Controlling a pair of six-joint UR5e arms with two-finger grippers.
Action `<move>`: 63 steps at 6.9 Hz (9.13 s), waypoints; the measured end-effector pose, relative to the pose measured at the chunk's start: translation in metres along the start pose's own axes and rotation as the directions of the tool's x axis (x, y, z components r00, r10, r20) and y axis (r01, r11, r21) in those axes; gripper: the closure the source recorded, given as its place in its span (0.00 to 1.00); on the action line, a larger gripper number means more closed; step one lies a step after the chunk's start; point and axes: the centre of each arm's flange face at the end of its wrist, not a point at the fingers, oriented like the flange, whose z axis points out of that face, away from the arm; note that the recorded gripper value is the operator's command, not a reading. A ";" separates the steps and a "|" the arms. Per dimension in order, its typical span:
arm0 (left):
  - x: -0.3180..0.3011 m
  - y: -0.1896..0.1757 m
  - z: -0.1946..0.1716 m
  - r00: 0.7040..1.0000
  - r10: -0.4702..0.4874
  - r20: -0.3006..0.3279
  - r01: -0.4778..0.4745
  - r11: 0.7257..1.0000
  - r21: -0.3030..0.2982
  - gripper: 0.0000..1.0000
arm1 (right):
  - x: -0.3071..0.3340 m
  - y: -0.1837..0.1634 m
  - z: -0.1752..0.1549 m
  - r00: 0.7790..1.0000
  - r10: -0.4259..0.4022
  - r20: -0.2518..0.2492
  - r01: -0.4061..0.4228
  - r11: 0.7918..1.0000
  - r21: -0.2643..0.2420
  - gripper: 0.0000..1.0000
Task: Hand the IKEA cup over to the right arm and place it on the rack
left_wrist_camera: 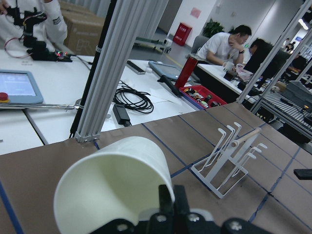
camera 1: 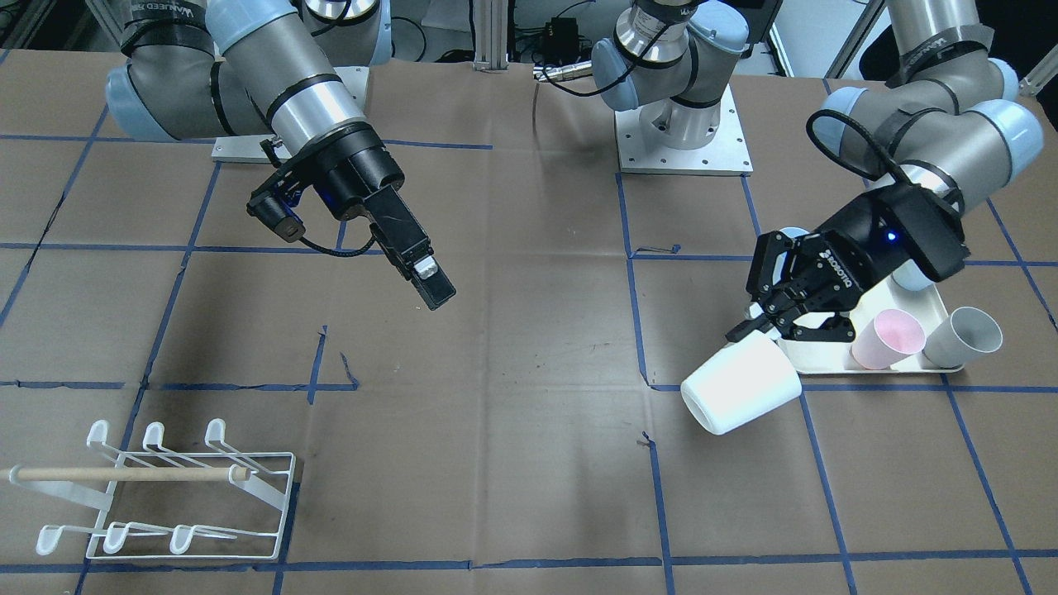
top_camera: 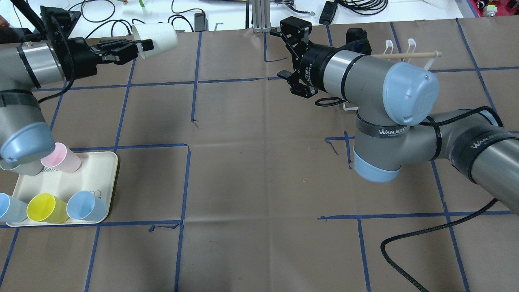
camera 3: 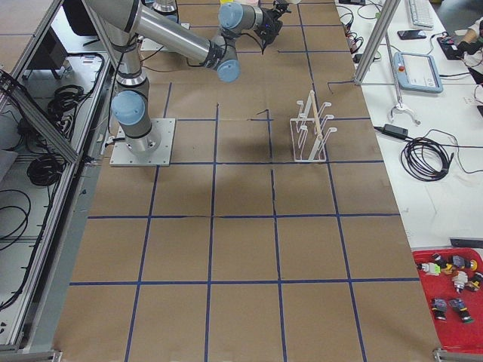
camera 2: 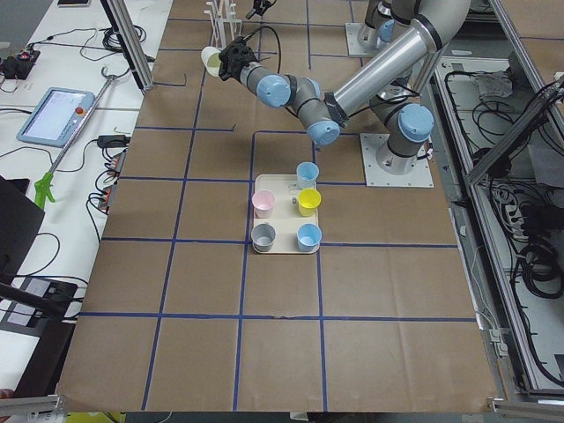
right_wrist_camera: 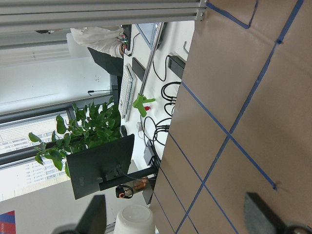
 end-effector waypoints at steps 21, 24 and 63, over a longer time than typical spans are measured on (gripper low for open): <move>0.125 0.052 0.117 0.995 -0.025 -0.100 0.036 0.993 0.113 0.96 | -0.006 0.013 0.020 1.000 0.000 -0.002 0.000 0.999 -0.043 0.04; 0.124 0.052 0.117 0.995 -0.027 -0.099 0.038 0.993 0.113 0.96 | 0.003 0.022 0.032 1.000 -0.001 -0.027 -0.001 0.998 -0.065 0.04; -0.053 -0.086 0.044 0.888 -0.281 0.364 0.225 0.956 0.188 0.02 | -0.065 -0.177 0.068 0.329 -0.879 -0.346 0.944 0.314 0.101 0.84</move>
